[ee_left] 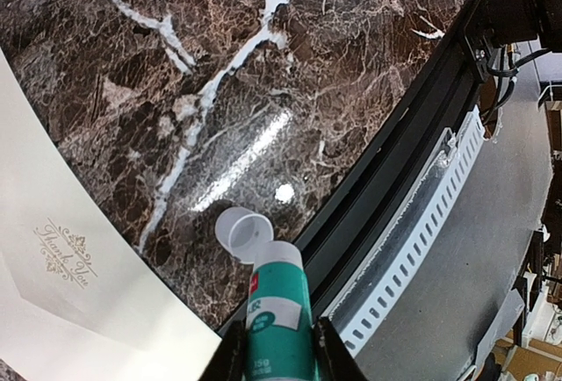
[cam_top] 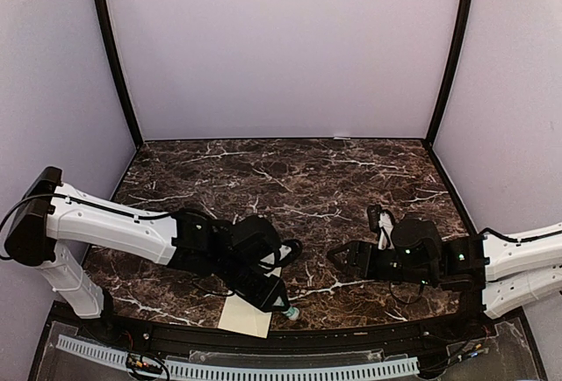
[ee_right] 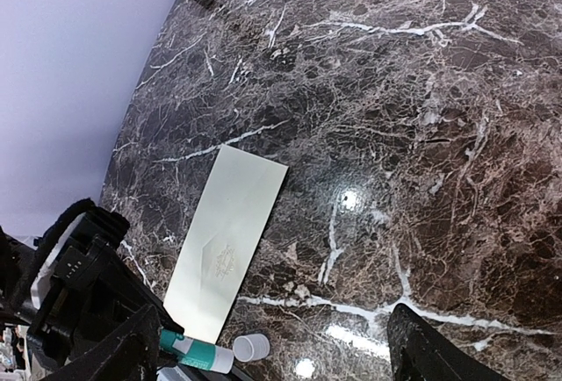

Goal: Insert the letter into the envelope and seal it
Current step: Close the solid glue cap on the solid glue.

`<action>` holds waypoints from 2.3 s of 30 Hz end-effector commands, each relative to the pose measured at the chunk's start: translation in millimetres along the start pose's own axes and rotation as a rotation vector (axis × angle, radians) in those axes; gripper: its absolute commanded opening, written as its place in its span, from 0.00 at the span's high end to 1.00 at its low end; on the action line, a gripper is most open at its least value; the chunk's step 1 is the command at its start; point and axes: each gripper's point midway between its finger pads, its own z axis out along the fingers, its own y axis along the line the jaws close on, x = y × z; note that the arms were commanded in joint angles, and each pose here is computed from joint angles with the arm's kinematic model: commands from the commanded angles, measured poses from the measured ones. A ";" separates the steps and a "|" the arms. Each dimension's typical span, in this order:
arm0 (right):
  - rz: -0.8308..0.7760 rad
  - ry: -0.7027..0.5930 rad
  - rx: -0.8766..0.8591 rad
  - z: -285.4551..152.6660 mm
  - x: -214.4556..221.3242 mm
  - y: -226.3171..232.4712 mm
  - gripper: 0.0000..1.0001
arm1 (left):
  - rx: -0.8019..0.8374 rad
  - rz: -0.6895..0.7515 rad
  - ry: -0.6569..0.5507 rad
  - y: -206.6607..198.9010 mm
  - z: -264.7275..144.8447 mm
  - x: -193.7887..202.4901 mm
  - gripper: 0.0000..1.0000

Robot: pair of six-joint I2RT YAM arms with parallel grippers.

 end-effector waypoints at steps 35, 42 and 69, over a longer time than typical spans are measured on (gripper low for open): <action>0.028 -0.005 -0.018 0.3 0.7 -1.3 0.14 | -0.069 0.054 0.019 3.5 2.3 -5.1 1.00; 0.029 -0.004 -0.017 0.3 1.3 -2.4 0.14 | -0.074 0.057 0.032 4.9 4.4 -3.1 1.00; 0.027 0.001 -0.009 1.6 2.8 -4.3 0.14 | -0.186 0.128 0.127 16.7 6.7 3.9 1.00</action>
